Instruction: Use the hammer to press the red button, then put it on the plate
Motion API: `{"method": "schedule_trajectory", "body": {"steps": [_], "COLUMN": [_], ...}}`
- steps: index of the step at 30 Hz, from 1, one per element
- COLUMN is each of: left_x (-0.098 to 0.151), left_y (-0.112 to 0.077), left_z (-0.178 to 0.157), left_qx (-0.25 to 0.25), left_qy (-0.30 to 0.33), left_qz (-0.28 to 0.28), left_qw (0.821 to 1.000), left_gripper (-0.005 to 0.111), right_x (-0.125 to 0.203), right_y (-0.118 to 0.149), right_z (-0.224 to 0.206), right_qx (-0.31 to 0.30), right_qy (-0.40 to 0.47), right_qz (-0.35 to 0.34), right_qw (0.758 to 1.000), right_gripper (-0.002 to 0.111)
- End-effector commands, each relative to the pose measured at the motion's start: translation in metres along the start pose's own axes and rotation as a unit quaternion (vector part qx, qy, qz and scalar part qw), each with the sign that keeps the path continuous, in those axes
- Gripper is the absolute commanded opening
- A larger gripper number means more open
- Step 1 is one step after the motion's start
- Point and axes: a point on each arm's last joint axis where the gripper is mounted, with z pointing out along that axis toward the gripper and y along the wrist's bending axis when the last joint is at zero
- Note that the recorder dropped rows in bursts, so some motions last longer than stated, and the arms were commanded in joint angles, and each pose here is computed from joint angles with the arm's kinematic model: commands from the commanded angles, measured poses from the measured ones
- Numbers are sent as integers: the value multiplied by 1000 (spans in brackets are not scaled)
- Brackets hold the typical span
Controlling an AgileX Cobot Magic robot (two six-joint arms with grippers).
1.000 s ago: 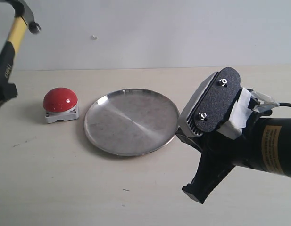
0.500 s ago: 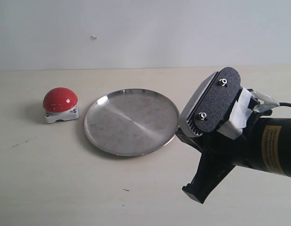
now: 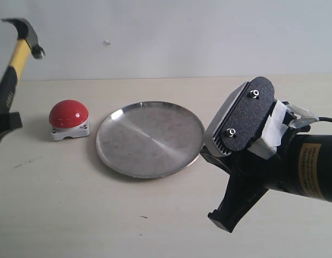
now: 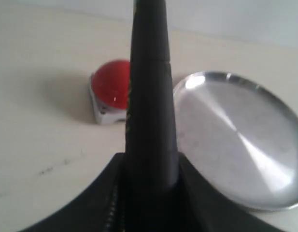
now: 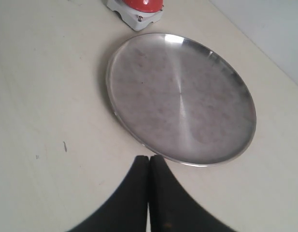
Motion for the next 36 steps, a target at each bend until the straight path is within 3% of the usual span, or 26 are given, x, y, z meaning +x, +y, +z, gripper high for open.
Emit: {"method": "schedule_trajectory", "body": {"steps": [1, 5, 8, 21, 28, 36], "left_x": [16, 43, 49, -12, -13, -5], "left_y": [0, 8, 9, -13, -29, -62], "left_z": [33, 65, 70, -18, -43, -40], "left_qx": [17, -2, -2, 58, 96, 198], "left_qy": [33, 108, 121, -72, -88, -84], "left_qz": [-10, -12, 1, 10, 1, -3], "left_qw": [999, 994, 993, 996, 991, 977], "left_gripper": [0, 0, 0, 0, 0, 0], "right_x": [1, 1, 3, 2, 2, 2], "right_y": [-1, -1, -4, -3, -3, -3], "right_z": [0, 0, 0, 0, 0, 0], "right_qx": [2, 3, 16, 11, 11, 11], "right_qy": [1, 2, 9, 6, 6, 6], "right_qz": [0, -1, -1, 11, 11, 9], "right_qw": [1000, 1000, 1000, 1000, 1000, 1000], "right_gripper": [0, 0, 0, 0, 0, 0]}}
